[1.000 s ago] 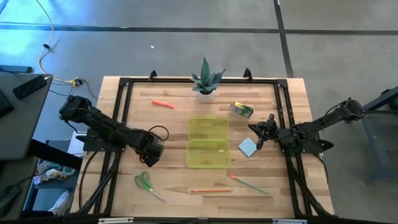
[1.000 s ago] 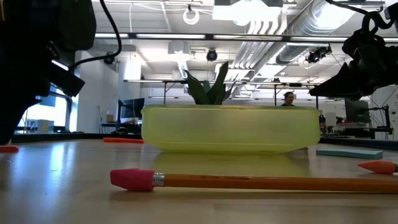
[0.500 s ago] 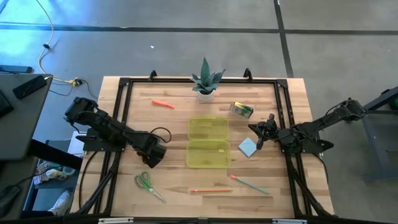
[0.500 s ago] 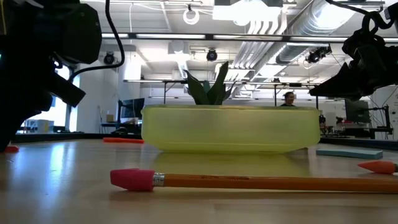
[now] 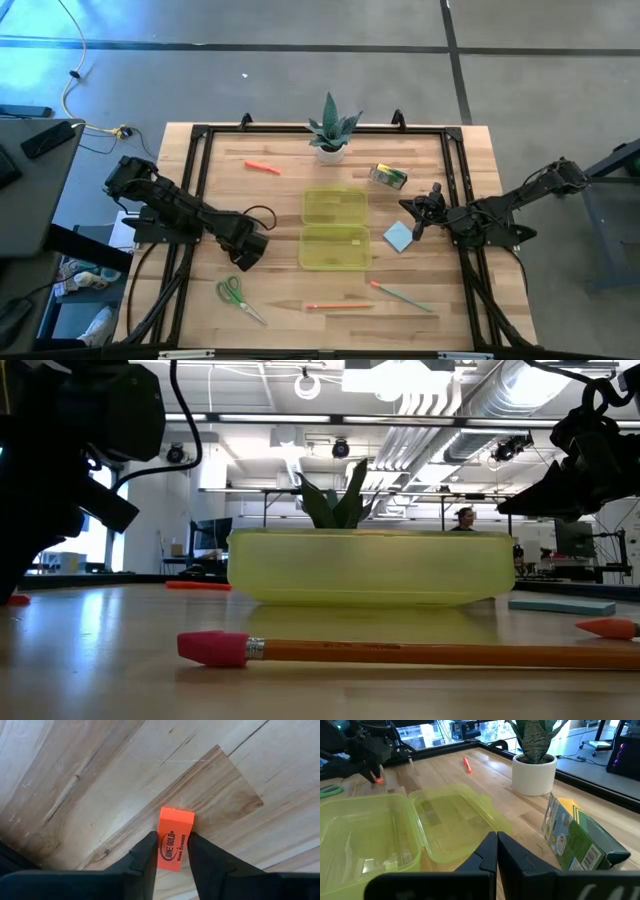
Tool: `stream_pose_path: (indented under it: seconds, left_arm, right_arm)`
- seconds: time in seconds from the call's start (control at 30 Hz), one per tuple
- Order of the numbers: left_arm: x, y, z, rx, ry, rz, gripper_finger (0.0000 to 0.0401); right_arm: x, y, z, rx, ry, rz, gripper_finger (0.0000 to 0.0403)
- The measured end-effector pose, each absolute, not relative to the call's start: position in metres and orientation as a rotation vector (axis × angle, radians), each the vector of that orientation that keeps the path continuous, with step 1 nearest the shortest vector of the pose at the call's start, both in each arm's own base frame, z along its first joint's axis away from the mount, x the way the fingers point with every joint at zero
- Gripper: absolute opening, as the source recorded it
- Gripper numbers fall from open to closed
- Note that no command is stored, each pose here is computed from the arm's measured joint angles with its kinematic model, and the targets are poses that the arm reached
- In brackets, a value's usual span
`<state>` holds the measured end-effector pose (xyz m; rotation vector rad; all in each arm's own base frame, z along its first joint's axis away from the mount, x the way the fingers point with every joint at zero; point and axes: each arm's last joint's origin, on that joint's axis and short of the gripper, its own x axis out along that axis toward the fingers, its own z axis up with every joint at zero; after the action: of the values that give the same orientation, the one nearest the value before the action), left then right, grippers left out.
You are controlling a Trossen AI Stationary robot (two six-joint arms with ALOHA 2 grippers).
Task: Pack school essentials
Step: Put the orange eraser into the yellow supply box
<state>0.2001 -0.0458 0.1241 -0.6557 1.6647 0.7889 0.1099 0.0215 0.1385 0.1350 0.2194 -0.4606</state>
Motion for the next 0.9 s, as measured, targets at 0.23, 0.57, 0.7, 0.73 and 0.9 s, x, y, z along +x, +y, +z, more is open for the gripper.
stream_pose_path:
  seconds: [0.23,0.57,0.7,0.73,0.9]
  left_arm:
    - [0.200,-0.046,0.124,-0.617,1.665,0.763,0.0062]
    - [0.207,-0.044,0.140,-0.563,1.544,0.726,0.0070]
    - [0.210,-0.042,0.145,-0.524,1.484,0.755,0.0066]
    - [0.213,-0.041,0.146,-0.518,1.458,0.762,0.0063]
    - [0.234,-0.036,0.157,-0.478,1.272,0.729,0.0049]
  right_arm:
    - [0.110,0.021,0.138,0.134,0.219,-0.460,0.0000]
    - [0.110,0.021,0.138,0.134,0.220,-0.461,0.0000]
    - [0.110,0.021,0.138,0.135,0.220,-0.461,0.0000]
    - [0.110,0.022,0.138,0.135,0.220,-0.460,0.0000]
    - [0.110,0.022,0.139,0.138,0.219,-0.453,0.0000]
